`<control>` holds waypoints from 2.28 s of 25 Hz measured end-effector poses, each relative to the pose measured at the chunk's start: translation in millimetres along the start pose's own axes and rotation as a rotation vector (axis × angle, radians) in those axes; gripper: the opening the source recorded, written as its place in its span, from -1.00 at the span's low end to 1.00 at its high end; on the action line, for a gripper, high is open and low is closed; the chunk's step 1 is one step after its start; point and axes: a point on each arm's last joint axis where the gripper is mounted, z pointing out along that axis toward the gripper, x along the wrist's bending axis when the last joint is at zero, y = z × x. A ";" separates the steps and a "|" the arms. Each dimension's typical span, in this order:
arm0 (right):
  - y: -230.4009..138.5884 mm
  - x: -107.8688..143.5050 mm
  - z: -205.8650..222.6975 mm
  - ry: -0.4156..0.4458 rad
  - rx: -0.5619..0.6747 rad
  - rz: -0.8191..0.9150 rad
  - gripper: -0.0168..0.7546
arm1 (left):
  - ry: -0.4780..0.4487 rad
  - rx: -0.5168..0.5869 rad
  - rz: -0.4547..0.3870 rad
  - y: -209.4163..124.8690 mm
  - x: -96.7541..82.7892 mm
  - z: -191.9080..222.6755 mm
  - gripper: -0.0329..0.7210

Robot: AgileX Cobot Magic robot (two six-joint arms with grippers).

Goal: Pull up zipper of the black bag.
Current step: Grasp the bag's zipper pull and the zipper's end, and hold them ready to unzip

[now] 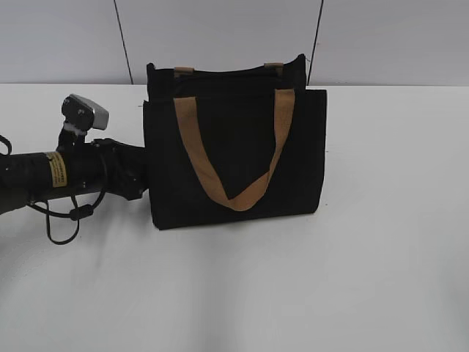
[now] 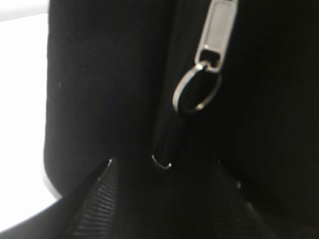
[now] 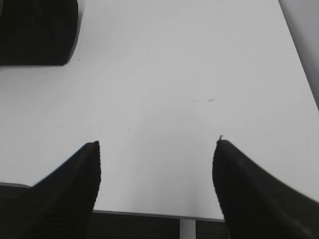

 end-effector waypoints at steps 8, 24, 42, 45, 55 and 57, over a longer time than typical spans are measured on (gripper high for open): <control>0.0 0.0 0.0 0.000 0.000 0.000 0.43 | -0.014 -0.029 0.021 5.9 5.1 7.2 0.24; 0.0 0.0 0.0 0.000 0.000 0.000 0.43 | -0.058 -0.054 -0.071 0.6 3.7 11.5 -0.81; 0.0 0.0 0.0 0.000 0.000 0.000 0.43 | 0.178 -0.123 0.090 111.7 -3.3 -53.8 -0.85; 0.0 0.0 0.0 0.000 0.000 0.000 0.43 | 0.194 -0.147 0.082 124.0 -7.8 -63.4 -0.85; 0.4 2.7 -0.1 0.030 -0.004 0.015 0.43 | 0.160 -0.174 -0.005 139.1 -17.0 -71.2 -0.85; 0.5 3.8 -0.1 0.041 -0.005 0.012 0.43 | 0.150 -0.186 -0.025 145.4 -17.0 -71.5 -0.85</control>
